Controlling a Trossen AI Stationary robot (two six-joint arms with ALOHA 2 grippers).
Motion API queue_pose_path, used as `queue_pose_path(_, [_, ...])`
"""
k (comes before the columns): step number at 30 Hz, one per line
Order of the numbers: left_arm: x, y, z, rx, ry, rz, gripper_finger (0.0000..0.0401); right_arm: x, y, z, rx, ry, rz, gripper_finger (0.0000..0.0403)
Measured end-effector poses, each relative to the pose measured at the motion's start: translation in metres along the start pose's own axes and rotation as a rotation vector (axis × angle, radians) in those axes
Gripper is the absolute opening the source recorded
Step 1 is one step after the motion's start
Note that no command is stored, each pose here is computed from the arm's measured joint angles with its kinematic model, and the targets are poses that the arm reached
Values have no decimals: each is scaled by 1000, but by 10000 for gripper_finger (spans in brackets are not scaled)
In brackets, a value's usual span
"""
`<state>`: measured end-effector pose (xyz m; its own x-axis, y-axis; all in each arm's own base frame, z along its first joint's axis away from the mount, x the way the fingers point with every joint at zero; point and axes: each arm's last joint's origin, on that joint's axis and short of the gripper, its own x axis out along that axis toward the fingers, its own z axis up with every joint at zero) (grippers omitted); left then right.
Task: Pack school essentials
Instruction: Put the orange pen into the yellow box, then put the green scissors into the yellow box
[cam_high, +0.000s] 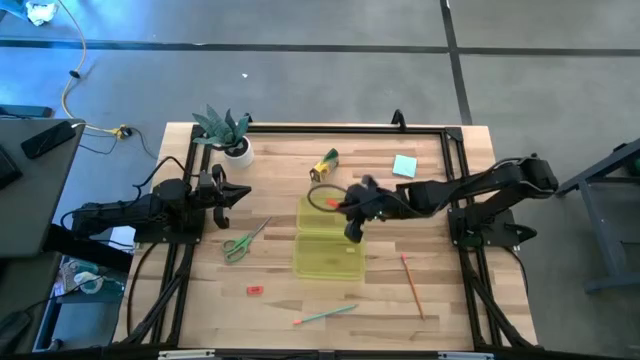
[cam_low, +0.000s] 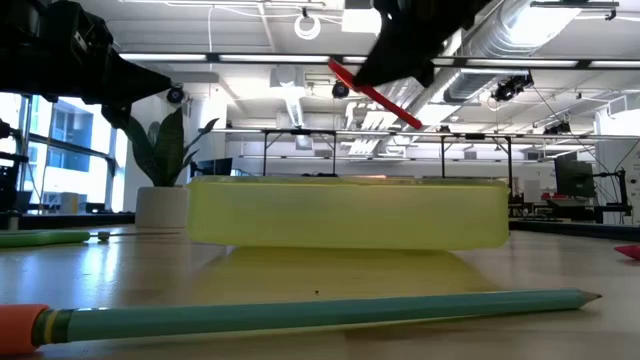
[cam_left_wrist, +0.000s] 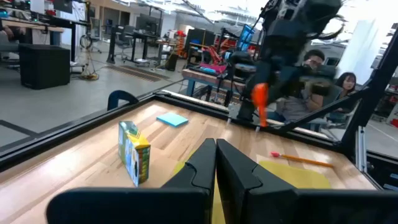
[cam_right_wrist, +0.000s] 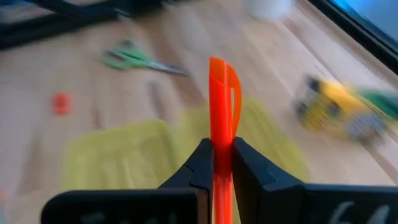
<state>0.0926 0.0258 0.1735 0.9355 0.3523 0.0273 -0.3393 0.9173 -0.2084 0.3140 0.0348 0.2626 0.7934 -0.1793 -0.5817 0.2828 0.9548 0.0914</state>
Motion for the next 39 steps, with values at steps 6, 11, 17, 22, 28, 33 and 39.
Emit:
queue_pose_path(6, [0,1,0,28,-3,17,3,31,25,-20,-171,21,102,20])
queue_pose_path(11, [0,1,0,32,-2,17,3,69,34,-51,-221,141,123,20])
queue_pose_path(17, [0,1,-2,29,16,20,3,92,35,-73,-242,234,136,21])
queue_pose_path(22, [0,1,-2,29,15,20,3,93,35,-75,-244,248,143,21])
queue_pose_path(28, [0,1,-2,29,13,23,3,93,35,-75,-245,244,133,57])
queue_pose_path(33, [0,1,-2,55,13,24,11,91,34,-72,-240,230,101,117])
queue_pose_path(39, [0,1,-2,75,13,23,48,78,32,-61,-218,200,101,158])
